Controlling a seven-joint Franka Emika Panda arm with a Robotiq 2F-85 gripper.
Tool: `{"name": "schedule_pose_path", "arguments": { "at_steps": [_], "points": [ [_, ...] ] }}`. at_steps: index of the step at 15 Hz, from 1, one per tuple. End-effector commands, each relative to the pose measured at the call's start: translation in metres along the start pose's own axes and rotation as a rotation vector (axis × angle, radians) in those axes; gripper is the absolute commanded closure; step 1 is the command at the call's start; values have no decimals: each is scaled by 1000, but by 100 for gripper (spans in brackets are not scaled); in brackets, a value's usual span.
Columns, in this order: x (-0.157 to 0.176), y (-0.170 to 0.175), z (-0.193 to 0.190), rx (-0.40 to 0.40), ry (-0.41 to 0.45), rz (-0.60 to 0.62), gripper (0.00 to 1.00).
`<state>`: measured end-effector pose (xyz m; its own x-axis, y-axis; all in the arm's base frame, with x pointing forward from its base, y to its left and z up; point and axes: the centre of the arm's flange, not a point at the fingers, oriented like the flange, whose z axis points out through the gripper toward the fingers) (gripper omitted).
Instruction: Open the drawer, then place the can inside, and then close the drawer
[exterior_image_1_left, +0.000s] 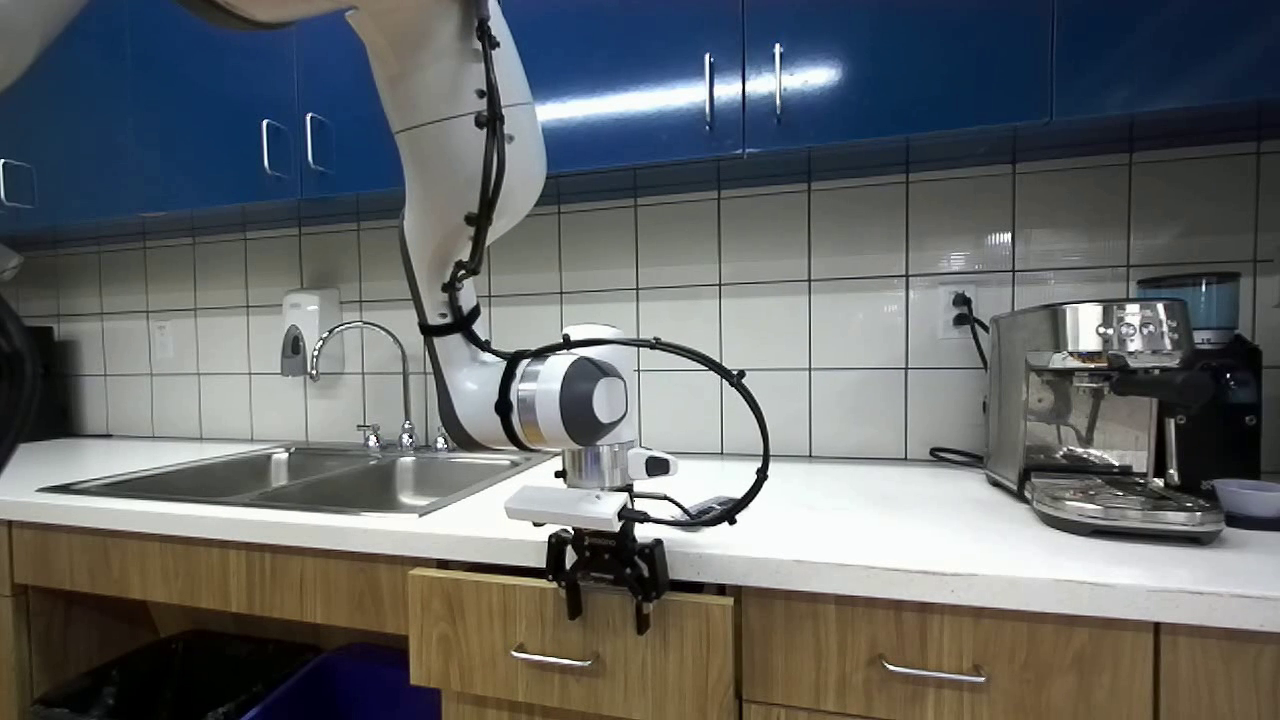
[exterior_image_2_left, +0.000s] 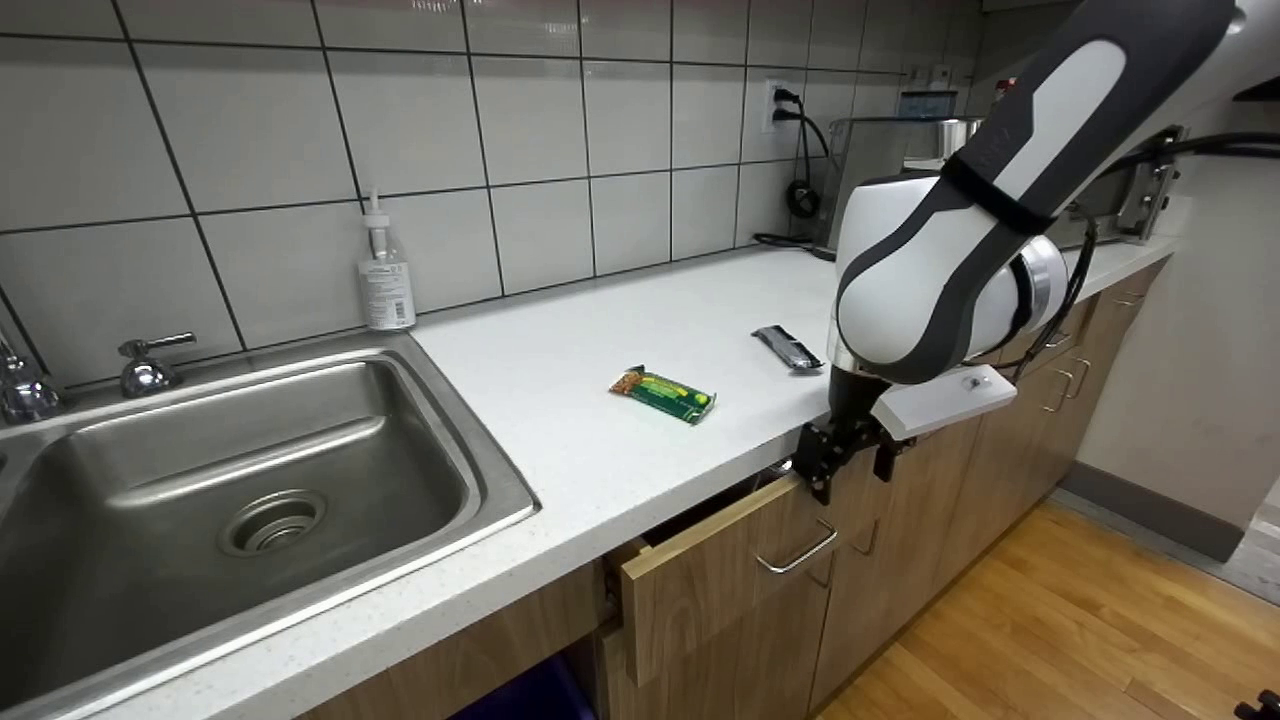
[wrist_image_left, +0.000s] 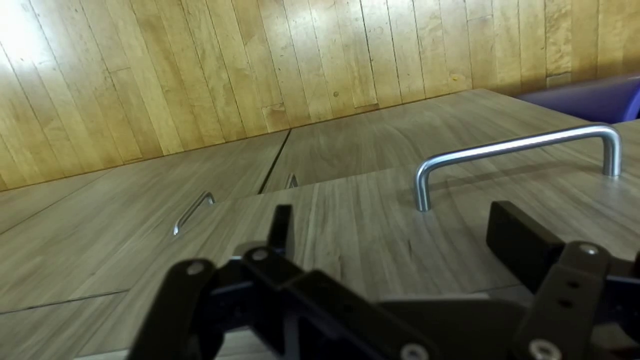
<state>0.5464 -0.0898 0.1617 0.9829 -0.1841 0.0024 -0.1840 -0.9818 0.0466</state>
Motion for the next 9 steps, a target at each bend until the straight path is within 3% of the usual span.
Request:
{"name": "schedule_pose_path", "arguments": {
  "at_steps": [1,9],
  "points": [
    [-5,-11,-12,32,18,-9,0],
    [-49,-34,-41,58,9,-32,0]
  ]
}}
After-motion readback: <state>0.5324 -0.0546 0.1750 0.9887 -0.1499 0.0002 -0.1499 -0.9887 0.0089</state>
